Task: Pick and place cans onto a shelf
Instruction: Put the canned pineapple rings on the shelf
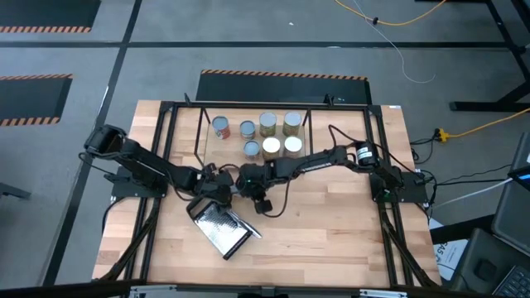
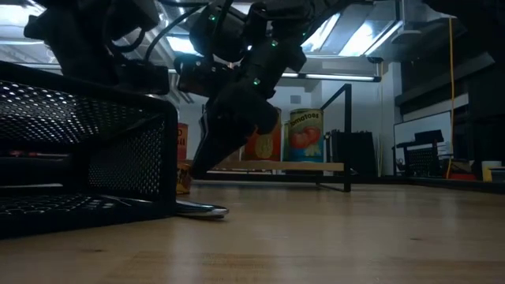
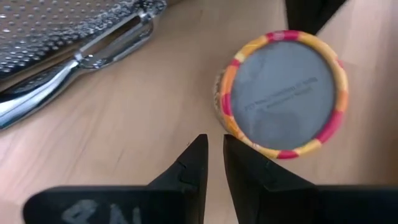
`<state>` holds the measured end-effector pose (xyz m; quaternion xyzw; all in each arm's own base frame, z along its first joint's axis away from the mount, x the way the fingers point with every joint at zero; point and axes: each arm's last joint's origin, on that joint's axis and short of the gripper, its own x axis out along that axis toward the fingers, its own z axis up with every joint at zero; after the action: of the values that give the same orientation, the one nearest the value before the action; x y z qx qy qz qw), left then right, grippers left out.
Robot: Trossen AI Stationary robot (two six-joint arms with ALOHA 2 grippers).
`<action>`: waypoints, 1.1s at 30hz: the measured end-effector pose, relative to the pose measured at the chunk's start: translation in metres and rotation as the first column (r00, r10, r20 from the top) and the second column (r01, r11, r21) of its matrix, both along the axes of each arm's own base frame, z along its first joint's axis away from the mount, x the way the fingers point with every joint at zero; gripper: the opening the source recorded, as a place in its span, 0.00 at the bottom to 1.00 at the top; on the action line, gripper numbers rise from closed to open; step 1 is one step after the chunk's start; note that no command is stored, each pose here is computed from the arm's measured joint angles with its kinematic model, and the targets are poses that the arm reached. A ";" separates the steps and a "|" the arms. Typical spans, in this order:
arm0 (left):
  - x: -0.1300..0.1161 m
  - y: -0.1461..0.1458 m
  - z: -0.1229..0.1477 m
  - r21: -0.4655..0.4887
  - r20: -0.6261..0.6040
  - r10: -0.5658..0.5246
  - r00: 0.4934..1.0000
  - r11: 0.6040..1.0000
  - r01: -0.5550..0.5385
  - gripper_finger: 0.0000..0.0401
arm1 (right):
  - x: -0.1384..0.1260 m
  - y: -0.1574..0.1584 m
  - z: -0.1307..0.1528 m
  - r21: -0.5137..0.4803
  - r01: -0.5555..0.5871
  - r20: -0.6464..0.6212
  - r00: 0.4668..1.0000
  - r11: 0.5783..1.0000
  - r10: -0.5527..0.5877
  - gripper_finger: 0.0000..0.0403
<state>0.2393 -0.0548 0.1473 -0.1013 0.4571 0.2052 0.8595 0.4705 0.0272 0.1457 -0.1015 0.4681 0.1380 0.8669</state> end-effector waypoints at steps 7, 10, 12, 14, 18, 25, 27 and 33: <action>0.001 0.000 0.005 -0.003 0.031 -0.014 0.999 1.000 0.014 0.00 | 0.000 0.000 0.000 0.003 -0.003 -0.004 1.000 1.000 0.003 0.14; 0.002 -0.001 0.006 -0.008 0.054 -0.014 0.998 1.000 0.015 0.00 | -0.001 0.001 0.000 0.004 -0.004 -0.007 1.000 1.000 0.004 0.14; 0.005 -0.001 0.008 -0.012 0.083 -0.017 0.996 1.000 0.018 0.00 | -0.001 0.001 -0.001 0.006 -0.005 -0.014 1.000 1.000 0.005 0.14; 0.009 -0.003 0.011 -0.025 0.132 -0.038 0.990 0.999 0.042 0.00 | 0.000 0.000 0.000 -0.005 0.001 0.002 1.000 1.000 -0.001 0.14; 0.015 -0.005 0.016 -0.027 0.188 -0.093 0.978 0.995 0.100 0.00 | 0.000 -0.002 0.001 -0.010 0.010 0.002 1.000 1.000 -0.010 0.14; 0.014 -0.004 0.015 -0.012 0.169 -0.106 0.980 0.994 0.110 0.00 | -0.002 0.000 0.001 -0.005 0.002 -0.019 1.000 1.000 -0.002 0.14; 0.012 -0.004 0.013 -0.005 0.137 -0.105 0.985 0.994 0.106 0.00 | -0.003 0.001 0.002 -0.006 0.001 -0.029 1.000 1.000 -0.001 0.14; 0.005 0.000 0.009 0.028 0.074 -0.048 0.996 0.999 0.046 0.00 | -0.006 -0.001 0.011 -0.055 0.029 -0.023 0.999 0.998 -0.030 0.14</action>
<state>0.2447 -0.0552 0.1563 -0.0870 0.4240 0.1870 0.8818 0.4647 0.0265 0.1564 -0.1165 0.4837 0.1134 0.8600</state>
